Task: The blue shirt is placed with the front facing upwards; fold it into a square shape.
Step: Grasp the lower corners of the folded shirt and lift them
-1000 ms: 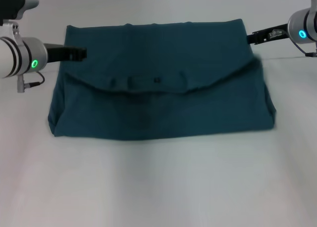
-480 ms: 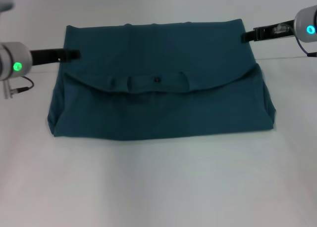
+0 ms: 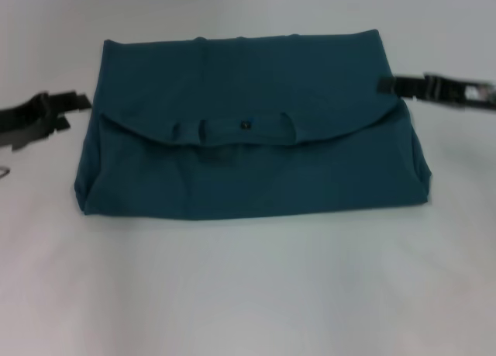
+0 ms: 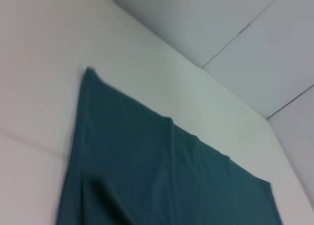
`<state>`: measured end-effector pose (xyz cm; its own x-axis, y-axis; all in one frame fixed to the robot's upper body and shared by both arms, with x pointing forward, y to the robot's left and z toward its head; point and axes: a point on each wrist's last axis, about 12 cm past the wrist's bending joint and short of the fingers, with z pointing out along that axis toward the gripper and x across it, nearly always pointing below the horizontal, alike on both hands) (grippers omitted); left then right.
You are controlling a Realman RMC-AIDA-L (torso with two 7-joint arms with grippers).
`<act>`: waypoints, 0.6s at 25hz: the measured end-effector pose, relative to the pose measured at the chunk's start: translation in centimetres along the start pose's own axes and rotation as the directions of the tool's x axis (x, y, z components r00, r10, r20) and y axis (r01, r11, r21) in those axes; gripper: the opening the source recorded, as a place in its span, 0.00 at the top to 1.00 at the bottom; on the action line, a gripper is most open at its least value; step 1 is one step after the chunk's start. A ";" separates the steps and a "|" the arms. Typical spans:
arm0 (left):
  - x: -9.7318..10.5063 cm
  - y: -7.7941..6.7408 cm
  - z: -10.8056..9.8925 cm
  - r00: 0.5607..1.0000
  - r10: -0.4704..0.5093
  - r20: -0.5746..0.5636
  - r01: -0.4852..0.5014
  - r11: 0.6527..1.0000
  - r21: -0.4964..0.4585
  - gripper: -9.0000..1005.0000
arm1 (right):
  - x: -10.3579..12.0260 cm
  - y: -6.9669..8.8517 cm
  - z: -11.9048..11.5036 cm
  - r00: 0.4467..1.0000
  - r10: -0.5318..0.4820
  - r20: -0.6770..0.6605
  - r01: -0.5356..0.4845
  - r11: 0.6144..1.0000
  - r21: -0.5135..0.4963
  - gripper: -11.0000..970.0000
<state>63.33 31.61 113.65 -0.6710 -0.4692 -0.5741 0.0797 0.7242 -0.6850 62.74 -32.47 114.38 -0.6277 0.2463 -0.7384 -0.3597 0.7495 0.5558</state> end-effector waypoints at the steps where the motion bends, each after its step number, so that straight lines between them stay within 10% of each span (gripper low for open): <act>1: 0.4 0.6 -0.4 0.999 -0.032 -0.009 0.032 0.999 0.010 0.39 | 0.6 -0.2 -0.5 1.000 0.008 0.015 -0.008 1.000 -0.019 0.35; 10: 4.1 3.5 -0.4 0.989 -0.135 -0.056 0.134 0.991 -0.027 0.40 | 4.1 -1.4 -2.3 0.999 0.052 0.010 -0.051 0.997 -0.058 0.35; 15: 4.9 3.1 1.0 0.998 0.015 -0.063 -0.017 0.999 -0.030 0.40 | 4.0 -1.5 -2.2 0.999 0.043 0.013 -0.042 0.998 -0.055 0.35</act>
<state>61.01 31.04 108.27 -0.7149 -0.4253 -0.5551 0.0690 0.7470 -0.6612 59.21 -33.96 111.42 -0.6335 0.2860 -0.7189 -0.3704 0.7037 0.6064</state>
